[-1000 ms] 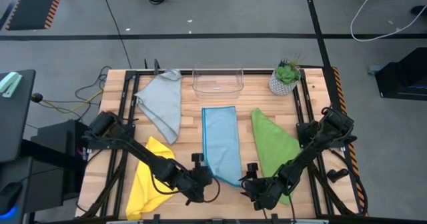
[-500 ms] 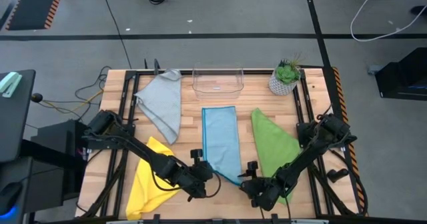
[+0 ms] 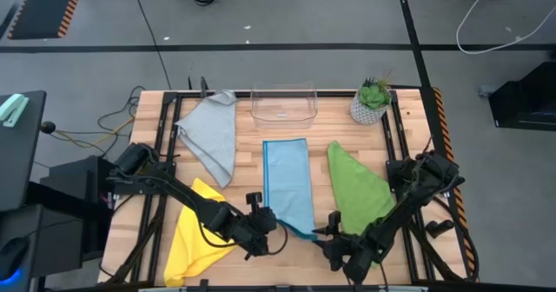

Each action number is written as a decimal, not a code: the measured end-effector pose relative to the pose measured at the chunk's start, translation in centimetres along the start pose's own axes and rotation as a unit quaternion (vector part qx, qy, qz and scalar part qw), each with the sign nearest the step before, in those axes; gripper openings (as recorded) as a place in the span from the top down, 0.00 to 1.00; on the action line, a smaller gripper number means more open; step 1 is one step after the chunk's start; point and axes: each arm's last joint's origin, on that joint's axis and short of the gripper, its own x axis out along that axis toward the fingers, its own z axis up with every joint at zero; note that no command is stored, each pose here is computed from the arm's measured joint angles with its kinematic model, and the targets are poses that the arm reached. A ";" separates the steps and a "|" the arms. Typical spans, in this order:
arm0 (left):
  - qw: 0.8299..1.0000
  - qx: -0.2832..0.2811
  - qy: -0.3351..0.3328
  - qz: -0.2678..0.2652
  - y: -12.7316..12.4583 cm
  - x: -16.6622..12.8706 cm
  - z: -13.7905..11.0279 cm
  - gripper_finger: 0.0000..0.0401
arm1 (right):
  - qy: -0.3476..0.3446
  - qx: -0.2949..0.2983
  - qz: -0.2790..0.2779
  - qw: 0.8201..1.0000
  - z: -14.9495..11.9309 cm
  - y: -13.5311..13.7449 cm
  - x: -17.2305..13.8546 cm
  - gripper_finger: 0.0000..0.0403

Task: Fold microfiber towels
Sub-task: Fold the blue microfiber towel

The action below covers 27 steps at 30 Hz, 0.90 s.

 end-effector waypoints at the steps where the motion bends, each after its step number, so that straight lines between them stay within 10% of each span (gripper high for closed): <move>1: 1.000 0.000 0.000 0.000 0.0 0.0 0.0 0.99 | -0.002 0.000 -0.004 1.000 0.0 0.0 0.0 0.62; 19: 1.000 0.020 0.014 0.000 -0.6 -0.5 -0.7 0.99 | -0.006 0.017 -0.029 0.999 0.0 -0.2 0.1 0.93; 27: 0.997 0.035 0.056 -0.043 -1.0 -0.8 -1.4 0.82 | -0.001 0.033 -0.034 0.999 0.0 -0.6 0.5 0.95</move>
